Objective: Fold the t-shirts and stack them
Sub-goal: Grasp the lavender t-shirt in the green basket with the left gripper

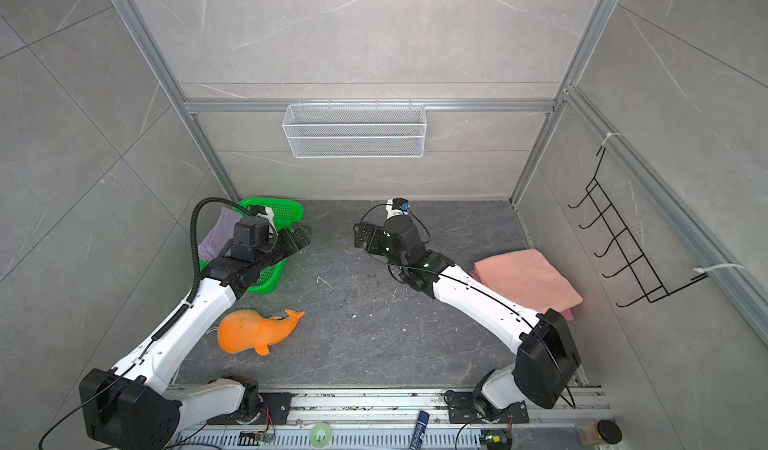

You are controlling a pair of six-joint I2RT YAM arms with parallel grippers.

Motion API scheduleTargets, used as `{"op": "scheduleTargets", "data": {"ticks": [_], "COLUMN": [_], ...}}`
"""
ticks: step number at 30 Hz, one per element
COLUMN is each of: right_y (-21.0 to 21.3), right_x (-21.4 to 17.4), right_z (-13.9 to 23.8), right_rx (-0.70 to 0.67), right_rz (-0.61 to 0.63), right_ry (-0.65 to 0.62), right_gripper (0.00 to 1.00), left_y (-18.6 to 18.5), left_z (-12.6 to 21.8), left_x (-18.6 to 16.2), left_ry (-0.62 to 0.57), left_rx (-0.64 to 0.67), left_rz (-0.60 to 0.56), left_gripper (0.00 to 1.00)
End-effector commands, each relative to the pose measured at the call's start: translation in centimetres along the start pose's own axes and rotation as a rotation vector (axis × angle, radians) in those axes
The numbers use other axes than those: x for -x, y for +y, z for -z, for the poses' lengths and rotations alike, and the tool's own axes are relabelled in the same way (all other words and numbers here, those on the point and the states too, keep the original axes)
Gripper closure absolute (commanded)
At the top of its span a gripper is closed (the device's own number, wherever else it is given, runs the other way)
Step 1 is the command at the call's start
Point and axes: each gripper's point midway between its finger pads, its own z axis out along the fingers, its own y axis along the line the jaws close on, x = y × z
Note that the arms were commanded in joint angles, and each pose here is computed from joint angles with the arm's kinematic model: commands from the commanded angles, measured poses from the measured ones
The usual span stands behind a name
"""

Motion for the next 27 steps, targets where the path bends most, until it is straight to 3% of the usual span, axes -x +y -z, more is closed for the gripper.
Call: {"op": "scheduleTargets", "data": {"ticks": [1,4,10,16,27], "right_y": [-0.9,0.7,-1.2,-2.5,-4.2], "right_x": [2.4,2.6,4.3,4.9,3.8], "right_z": [-0.2,-1.7,-3.8,-4.4,-5.5], "right_rx": [-0.133,-0.054,-0.168,-0.236,-0.32], "right_rz": [-0.056,-0.009,0.039,0.064,0.065], "right_ry": [-0.001,0.042,-0.035,-0.094,-0.056], "right_gripper": [0.0,0.0,0.01,0.01,0.0], "left_y": [-0.3,1.1,9.8,19.2,29.1], "left_z": [-0.6,-1.7,-3.7,-4.9,-8.6], "left_x": [1.3,2.7,7.4,11.4,13.8], "left_ry": [0.014,0.067,0.106,0.19,0.33], "left_rx": [-0.05,0.0,0.478,0.84,1.086], "left_rz": [0.075,0.009,-0.22,-0.243,-0.29], "left_gripper": [0.0,0.0,0.0,0.1,0.2]}}
